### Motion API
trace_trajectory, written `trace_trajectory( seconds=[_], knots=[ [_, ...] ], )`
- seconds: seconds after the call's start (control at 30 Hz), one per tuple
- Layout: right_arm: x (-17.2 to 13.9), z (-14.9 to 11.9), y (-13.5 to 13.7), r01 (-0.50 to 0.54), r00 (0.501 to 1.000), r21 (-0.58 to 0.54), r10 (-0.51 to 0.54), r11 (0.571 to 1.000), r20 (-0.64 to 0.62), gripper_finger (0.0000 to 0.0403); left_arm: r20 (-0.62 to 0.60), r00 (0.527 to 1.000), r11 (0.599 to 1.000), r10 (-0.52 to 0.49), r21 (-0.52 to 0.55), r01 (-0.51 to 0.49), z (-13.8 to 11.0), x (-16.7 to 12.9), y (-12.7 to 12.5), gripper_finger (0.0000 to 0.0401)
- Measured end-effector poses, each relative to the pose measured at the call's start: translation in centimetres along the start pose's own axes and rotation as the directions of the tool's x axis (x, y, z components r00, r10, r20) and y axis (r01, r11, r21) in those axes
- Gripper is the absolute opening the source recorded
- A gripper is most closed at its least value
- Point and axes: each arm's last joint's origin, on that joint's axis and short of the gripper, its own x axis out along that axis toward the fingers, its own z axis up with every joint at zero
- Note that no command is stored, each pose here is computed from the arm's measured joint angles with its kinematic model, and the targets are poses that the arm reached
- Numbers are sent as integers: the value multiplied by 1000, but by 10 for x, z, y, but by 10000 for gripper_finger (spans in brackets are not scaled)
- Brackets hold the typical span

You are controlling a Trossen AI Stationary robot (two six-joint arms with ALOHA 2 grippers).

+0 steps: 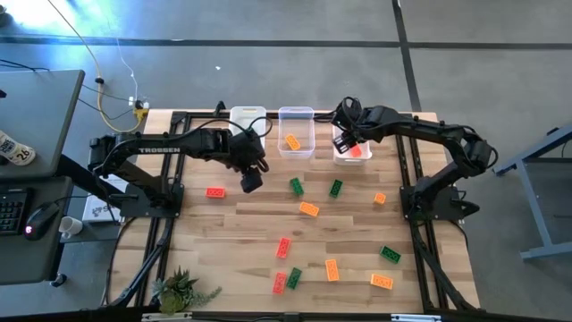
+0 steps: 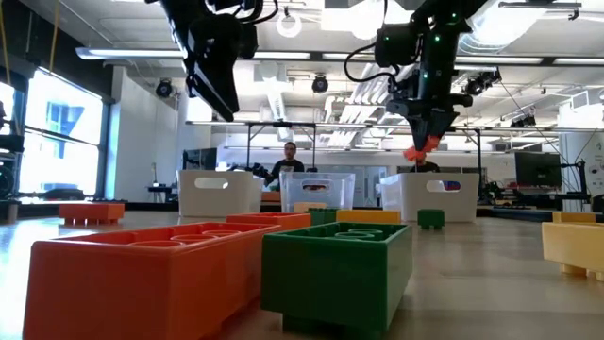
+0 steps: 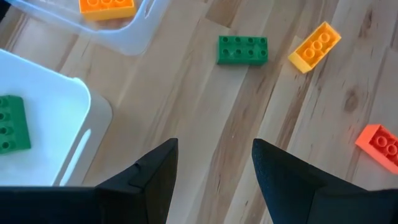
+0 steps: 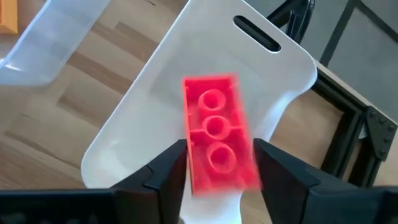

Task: Sort & place blocks by color
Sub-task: Put the orange game piece into the right white bin

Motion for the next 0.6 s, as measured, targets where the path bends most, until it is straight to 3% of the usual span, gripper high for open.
trace_trajectory(
  seconds=[0.17,0.43,0.6],
  knots=[
    [0,0,-1,18,1000,0,-18,1000,9,192,-78,997,1000,16,26,-14,-8,0,2,195],
    [0,0,0,18,1000,0,-18,1000,9,194,-275,960,988,59,154,-17,-27,-4,5,195],
    [0,0,0,16,1000,0,-16,1000,8,195,-326,943,981,67,195,-3,-33,-6,1,195]
  ],
)
